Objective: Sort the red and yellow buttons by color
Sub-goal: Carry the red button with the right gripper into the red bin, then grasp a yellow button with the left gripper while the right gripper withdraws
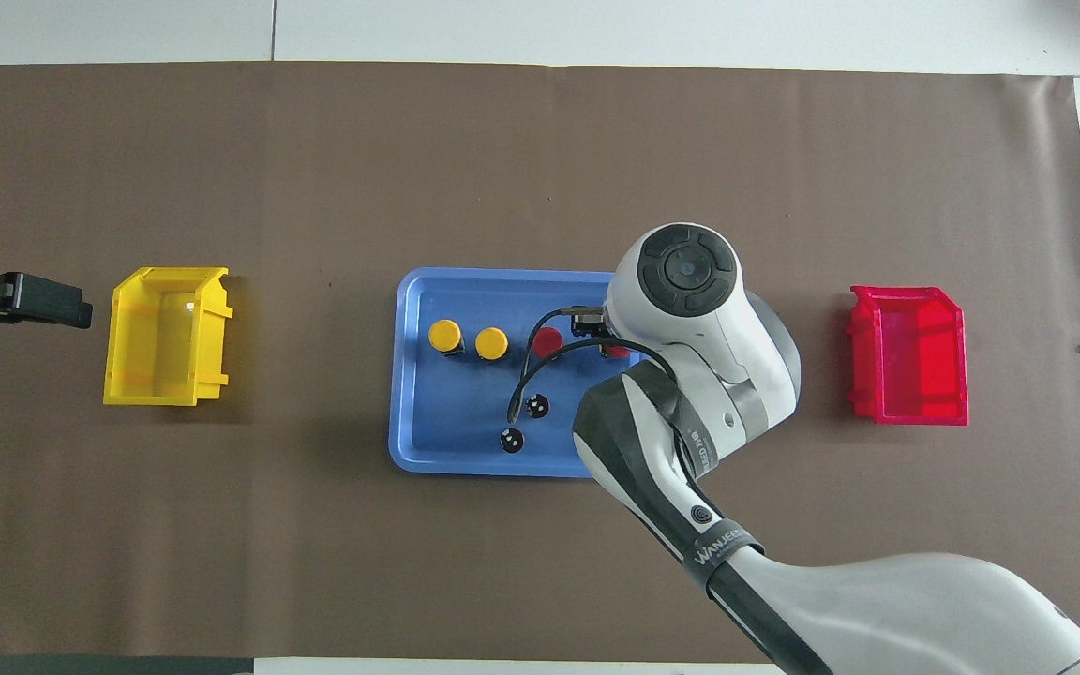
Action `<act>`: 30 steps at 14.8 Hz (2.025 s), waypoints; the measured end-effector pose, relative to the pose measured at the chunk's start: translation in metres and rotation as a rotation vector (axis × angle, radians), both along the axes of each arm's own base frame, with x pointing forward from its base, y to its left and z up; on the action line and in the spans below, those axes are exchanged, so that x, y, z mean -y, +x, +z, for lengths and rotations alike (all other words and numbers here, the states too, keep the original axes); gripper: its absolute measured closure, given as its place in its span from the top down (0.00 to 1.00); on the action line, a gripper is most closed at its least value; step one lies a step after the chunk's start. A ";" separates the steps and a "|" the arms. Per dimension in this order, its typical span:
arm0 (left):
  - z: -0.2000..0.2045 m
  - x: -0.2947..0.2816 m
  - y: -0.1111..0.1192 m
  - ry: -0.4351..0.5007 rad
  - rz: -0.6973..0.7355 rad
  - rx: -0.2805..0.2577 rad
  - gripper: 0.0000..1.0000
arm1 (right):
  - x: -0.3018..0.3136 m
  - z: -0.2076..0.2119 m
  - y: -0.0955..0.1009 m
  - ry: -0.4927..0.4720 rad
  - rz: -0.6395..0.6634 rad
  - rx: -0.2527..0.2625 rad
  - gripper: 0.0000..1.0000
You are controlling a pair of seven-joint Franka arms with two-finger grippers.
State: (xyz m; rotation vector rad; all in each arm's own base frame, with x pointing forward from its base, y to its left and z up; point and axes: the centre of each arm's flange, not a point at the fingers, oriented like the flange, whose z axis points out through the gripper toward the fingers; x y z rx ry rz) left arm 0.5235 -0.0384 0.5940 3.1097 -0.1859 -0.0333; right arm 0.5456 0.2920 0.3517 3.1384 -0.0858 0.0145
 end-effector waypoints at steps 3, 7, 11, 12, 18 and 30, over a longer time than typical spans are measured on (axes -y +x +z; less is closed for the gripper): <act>-0.001 -0.001 0.000 0.000 0.002 -0.001 1.00 | -0.002 -0.006 -0.007 0.000 0.008 -0.001 0.69; -0.001 -0.001 0.000 0.000 0.003 0.000 1.00 | -0.009 -0.006 -0.011 0.000 0.021 0.000 0.47; -0.004 -0.001 -0.001 0.000 0.005 -0.001 1.00 | 0.006 0.039 0.011 -0.014 -0.002 -0.013 0.41; -0.005 -0.001 -0.002 0.000 0.006 0.000 1.00 | 0.021 0.061 0.021 -0.020 0.004 -0.022 0.41; -0.006 0.012 0.002 -0.005 0.040 0.052 1.00 | 0.216 0.153 0.033 -0.029 0.107 -0.095 0.41; -0.142 0.206 -0.002 -0.028 0.153 0.059 1.00 | 0.347 0.065 -0.036 -0.003 0.186 -0.061 0.41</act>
